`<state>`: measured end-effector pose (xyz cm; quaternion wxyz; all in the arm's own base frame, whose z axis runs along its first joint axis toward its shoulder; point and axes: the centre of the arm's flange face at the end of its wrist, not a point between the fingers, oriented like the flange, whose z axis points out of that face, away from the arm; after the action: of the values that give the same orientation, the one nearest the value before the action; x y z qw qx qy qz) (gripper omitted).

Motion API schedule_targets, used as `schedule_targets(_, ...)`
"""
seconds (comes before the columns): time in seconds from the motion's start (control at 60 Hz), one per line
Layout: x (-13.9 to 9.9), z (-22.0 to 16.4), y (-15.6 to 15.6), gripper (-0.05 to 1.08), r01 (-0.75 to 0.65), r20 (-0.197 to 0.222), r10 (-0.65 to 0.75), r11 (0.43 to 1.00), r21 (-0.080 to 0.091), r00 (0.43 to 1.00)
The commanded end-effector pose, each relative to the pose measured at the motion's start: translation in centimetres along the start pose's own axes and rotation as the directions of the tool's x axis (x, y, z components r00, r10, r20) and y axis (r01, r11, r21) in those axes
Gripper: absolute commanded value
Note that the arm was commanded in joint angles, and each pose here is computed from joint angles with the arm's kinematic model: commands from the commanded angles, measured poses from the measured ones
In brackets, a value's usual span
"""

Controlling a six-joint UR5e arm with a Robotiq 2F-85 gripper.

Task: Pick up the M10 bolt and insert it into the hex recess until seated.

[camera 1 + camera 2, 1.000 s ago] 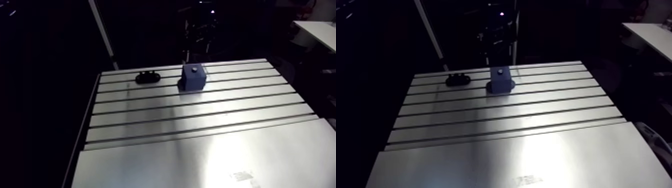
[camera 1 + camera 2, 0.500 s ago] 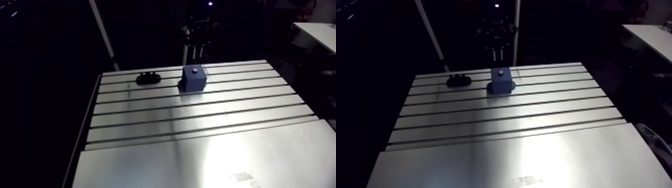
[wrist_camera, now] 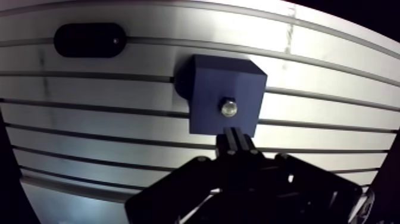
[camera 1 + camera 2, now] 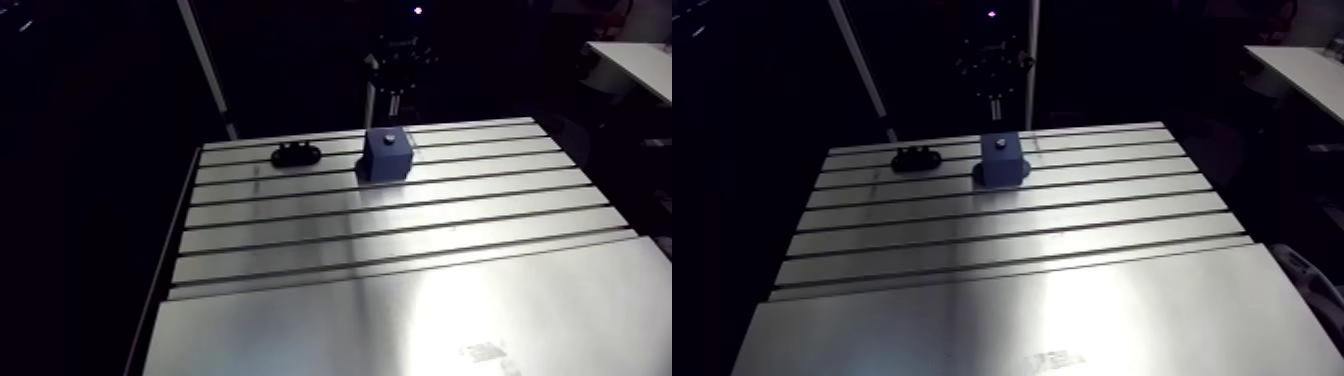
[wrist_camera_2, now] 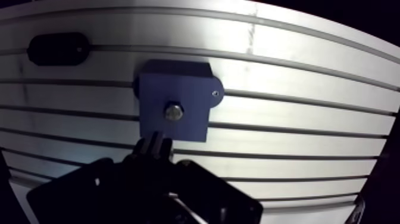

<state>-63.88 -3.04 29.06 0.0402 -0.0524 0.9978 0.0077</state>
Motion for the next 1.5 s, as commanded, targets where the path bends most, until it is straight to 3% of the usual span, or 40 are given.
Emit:
schedule_targets(0.017,0.0,0.4,0.6,1.08,-0.006,0.003,0.006,1.0,-0.001,1.0)
schedule_targets(0.167,0.1,1.2,0.7,1.08,-0.007,0.015,0.007,1.0,0.005,1.0)
schedule_targets(0.583,0.3,3.1,1.3,1.08,-0.017,-0.001,0.017,1.0,0.008,1.0)
schedule_targets(0.817,0.4,3.9,1.6,1.08,-0.026,0.001,0.026,0.999,0.042,1.0)
schedule_targets(1.5,0.7,4.4,1.5,1.08,-0.023,-0.001,0.023,0.999,0.044,1.0)
